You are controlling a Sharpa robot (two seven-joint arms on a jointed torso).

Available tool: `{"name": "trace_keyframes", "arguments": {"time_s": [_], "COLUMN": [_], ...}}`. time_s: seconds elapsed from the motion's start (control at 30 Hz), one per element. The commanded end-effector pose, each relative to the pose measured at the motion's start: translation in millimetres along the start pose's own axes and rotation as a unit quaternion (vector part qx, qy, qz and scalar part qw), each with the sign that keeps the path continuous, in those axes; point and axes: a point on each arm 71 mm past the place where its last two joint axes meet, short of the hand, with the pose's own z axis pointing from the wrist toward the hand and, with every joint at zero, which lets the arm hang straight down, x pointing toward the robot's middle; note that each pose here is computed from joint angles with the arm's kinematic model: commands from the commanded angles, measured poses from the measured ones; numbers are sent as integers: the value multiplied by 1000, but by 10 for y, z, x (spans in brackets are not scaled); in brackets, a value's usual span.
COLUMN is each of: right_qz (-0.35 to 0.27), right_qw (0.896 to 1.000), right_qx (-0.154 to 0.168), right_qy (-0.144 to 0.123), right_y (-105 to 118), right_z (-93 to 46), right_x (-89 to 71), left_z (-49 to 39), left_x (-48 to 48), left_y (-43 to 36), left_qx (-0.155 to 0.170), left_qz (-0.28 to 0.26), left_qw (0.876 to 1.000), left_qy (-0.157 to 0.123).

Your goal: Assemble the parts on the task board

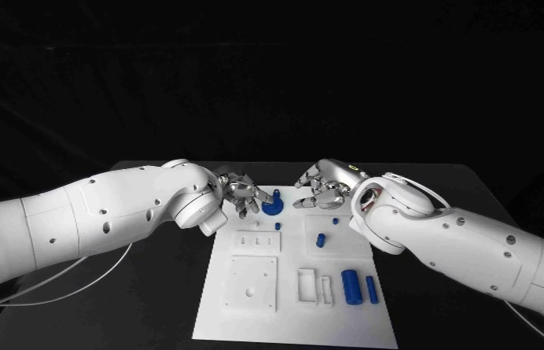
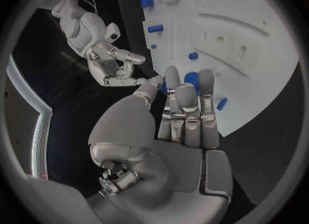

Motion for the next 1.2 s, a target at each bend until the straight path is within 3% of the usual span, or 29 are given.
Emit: {"name": "trace_keyframes", "arguments": {"time_s": [0.03, 0.5, 0.73, 1.2], "right_qz": [19, 68, 82, 92], "right_qw": [1000, 993, 991, 989], "right_qx": [4, 58, 65, 69], "right_qy": [-24, -74, -85, -90], "right_y": [-106, -548, -595, -607], "right_z": [-51, -176, -184, -178], "right_x": [-84, -396, -455, -493], "left_z": [-18, -102, -98, -49], "left_x": [15, 54, 162, 295], "left_y": [36, 185, 286, 356], "left_qx": [-19, -49, -60, -67], "left_qz": [44, 84, 100, 125], "left_qw": [999, 995, 993, 990], "left_qy": [6, -9, -11, -11]}}
